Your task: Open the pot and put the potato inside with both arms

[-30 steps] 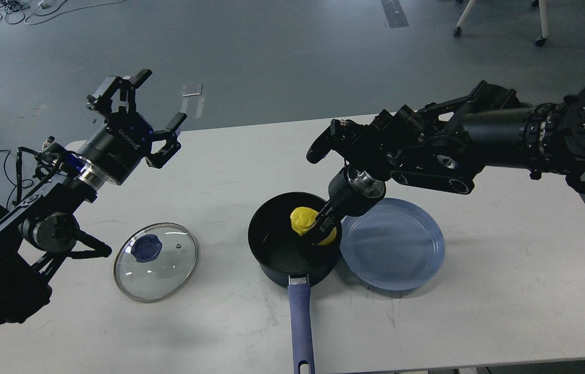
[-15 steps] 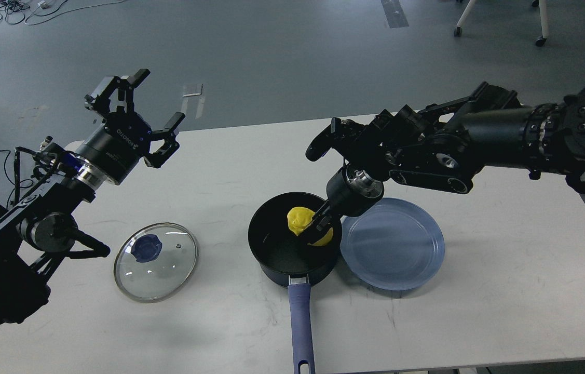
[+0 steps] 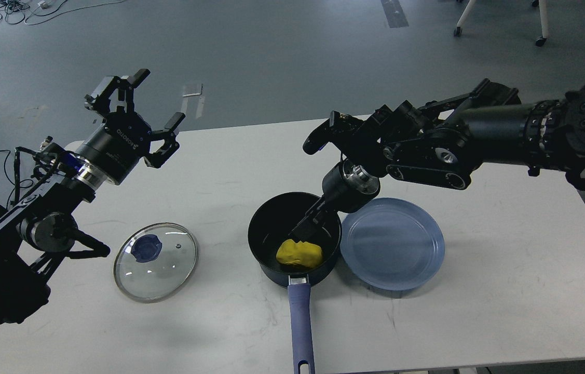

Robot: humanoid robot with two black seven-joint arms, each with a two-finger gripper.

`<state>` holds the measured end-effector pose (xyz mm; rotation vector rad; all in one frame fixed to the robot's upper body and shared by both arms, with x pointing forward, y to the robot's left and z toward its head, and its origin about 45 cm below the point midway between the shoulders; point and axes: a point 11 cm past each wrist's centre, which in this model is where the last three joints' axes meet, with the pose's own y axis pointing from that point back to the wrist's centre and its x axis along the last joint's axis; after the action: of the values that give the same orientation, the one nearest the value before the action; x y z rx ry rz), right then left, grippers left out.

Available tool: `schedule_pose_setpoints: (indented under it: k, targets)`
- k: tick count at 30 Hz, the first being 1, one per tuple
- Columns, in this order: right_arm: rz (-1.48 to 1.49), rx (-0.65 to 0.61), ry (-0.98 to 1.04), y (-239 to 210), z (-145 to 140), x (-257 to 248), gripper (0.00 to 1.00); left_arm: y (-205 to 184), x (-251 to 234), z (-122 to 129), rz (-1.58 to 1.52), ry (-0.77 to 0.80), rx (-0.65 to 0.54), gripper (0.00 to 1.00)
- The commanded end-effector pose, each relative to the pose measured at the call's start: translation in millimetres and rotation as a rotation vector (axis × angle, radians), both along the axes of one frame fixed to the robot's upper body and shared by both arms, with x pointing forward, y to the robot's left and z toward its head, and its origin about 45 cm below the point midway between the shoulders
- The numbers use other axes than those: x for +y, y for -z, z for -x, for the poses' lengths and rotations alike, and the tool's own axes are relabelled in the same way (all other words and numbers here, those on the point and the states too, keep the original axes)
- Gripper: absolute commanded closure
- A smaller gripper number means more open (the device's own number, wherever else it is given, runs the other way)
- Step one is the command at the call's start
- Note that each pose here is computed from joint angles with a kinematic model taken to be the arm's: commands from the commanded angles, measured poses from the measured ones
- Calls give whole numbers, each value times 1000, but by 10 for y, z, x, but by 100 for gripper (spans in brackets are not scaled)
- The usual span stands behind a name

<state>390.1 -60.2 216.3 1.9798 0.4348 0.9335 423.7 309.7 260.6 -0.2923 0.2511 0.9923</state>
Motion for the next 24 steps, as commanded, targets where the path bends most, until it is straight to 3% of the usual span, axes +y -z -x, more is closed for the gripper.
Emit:
schedule_pose_setpoints:
  k: [1,3,11,17,24]
  targets:
    - [-32,-30,-7,-226,-56,115,11,-2,6,0,-1,-1,0,2]
    - [-76,-36,12,-366,-100,138,9,-2,6,0,-1,-1,0,2]
    - [-360,-13,340,-952,-537,-630,5,3,15,4,-3,-2,1,2]
    - [-631,109,637,-919,-630,-1334,4,11,-11,3,2,2,2,2]
    - [-1015,375,976,-468,-410,-1911,4,68,-32,25,5,4,13,2]
